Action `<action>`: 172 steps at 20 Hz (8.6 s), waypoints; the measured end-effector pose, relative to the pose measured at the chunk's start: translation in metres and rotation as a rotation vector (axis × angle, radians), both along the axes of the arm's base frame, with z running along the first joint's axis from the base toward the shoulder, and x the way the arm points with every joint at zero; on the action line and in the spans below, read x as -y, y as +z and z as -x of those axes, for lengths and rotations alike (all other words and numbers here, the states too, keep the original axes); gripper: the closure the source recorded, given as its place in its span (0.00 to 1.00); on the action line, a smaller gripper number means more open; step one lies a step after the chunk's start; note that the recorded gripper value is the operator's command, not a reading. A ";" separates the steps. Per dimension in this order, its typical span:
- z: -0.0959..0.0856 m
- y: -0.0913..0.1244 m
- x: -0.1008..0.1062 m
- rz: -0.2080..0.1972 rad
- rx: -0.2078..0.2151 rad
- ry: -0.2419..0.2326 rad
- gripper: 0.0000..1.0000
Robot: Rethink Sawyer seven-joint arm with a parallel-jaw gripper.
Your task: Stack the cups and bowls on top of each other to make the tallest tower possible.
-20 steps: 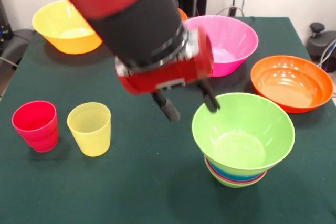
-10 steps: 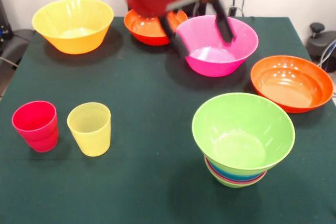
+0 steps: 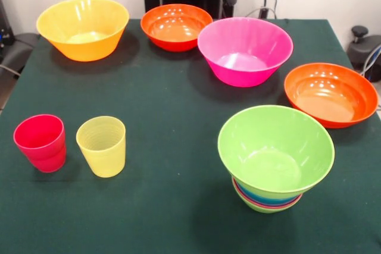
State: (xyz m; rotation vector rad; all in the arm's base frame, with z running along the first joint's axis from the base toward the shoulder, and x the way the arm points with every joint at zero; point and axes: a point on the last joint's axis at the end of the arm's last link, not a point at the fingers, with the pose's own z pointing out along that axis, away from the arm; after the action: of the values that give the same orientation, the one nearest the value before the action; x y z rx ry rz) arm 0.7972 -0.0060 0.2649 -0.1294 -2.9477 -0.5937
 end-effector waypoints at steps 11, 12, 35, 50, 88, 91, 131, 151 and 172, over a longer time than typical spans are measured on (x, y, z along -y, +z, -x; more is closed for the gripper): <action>0.031 -0.032 -0.019 0.078 0.100 -0.042 0.00; 0.032 -0.036 -0.020 0.082 0.108 -0.046 0.00; 0.063 -0.107 -0.075 0.169 0.187 -0.042 0.00; 0.081 -0.161 -0.081 0.180 0.221 -0.099 0.00; 0.150 -0.241 -0.143 0.152 0.126 -0.079 0.00; 0.155 -0.247 -0.151 0.150 0.115 -0.078 0.00; 0.181 -0.317 -0.166 0.158 0.082 -0.086 0.00; 0.180 -0.321 -0.166 0.156 0.081 -0.089 0.00; 0.178 -0.321 -0.166 0.157 0.084 -0.090 1.00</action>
State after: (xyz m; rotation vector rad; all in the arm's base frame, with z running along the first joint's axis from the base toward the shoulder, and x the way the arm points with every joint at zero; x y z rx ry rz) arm 0.6190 0.1596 -0.0565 -0.2595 -3.0820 -0.3863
